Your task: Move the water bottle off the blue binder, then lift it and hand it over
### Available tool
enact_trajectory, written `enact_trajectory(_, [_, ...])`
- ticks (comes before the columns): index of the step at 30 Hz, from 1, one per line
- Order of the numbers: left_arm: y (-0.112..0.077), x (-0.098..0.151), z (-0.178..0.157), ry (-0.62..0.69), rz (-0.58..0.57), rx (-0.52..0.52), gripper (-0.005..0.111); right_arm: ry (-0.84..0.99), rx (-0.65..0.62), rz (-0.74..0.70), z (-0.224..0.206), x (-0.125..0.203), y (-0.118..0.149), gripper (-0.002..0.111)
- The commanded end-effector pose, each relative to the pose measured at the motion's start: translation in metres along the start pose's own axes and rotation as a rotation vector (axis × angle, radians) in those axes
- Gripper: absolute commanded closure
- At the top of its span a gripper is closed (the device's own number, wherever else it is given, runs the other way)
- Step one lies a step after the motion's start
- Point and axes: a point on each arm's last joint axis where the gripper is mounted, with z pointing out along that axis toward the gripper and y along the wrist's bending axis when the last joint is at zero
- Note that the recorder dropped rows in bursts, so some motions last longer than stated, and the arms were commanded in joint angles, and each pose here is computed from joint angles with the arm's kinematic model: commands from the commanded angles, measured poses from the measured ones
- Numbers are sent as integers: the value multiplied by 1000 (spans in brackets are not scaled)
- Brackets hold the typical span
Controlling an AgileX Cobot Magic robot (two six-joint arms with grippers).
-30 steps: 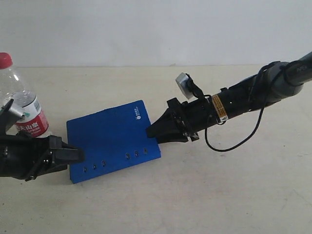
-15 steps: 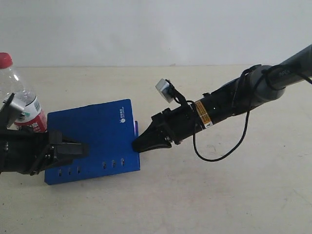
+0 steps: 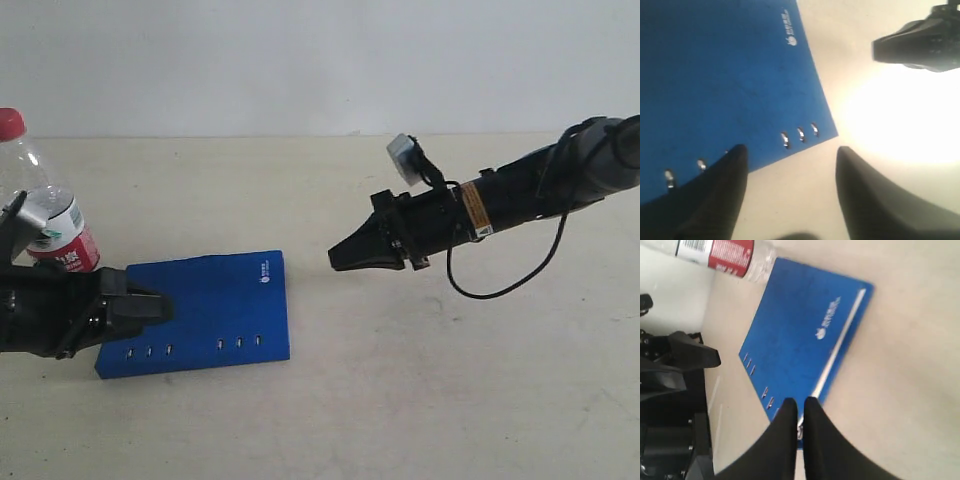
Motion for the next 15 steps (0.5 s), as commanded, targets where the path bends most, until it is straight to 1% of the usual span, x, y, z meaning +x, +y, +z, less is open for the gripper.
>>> enact_trajectory(1, [7, -3, -1, -17, -6, -99, 57, -27, -8, -7, -12, -5, 2, 108])
enact_trajectory(5, [23, -4, -4, -27, -7, -278, 57, 8, -24, -42, 3, -2, 10, 108])
enact_trajectory(6, [25, -4, -5, -29, -7, -307, 57, 18, -28, -56, 7, -2, 13, 107])
enact_trajectory(7, [28, -4, -6, -31, -7, -335, 57, 33, -35, -71, 14, 0, 16, 103])
enact_trajectory(9, [29, -4, -7, -32, -7, -354, 56, 53, -44, -82, 22, 2, 21, 93])
enact_trajectory(12, [31, -4, -5, -25, -11, -357, 48, 83, -58, -95, 35, 5, 28, 66])
enact_trajectory(14, [34, -1, -2, -7, -22, -362, 41, 77, -13, -90, 41, 5, 27, 52])
enact_trajectory(15, [36, 1, 0, 6, -29, -362, 38, 66, 20, -81, 43, 4, 25, 50])
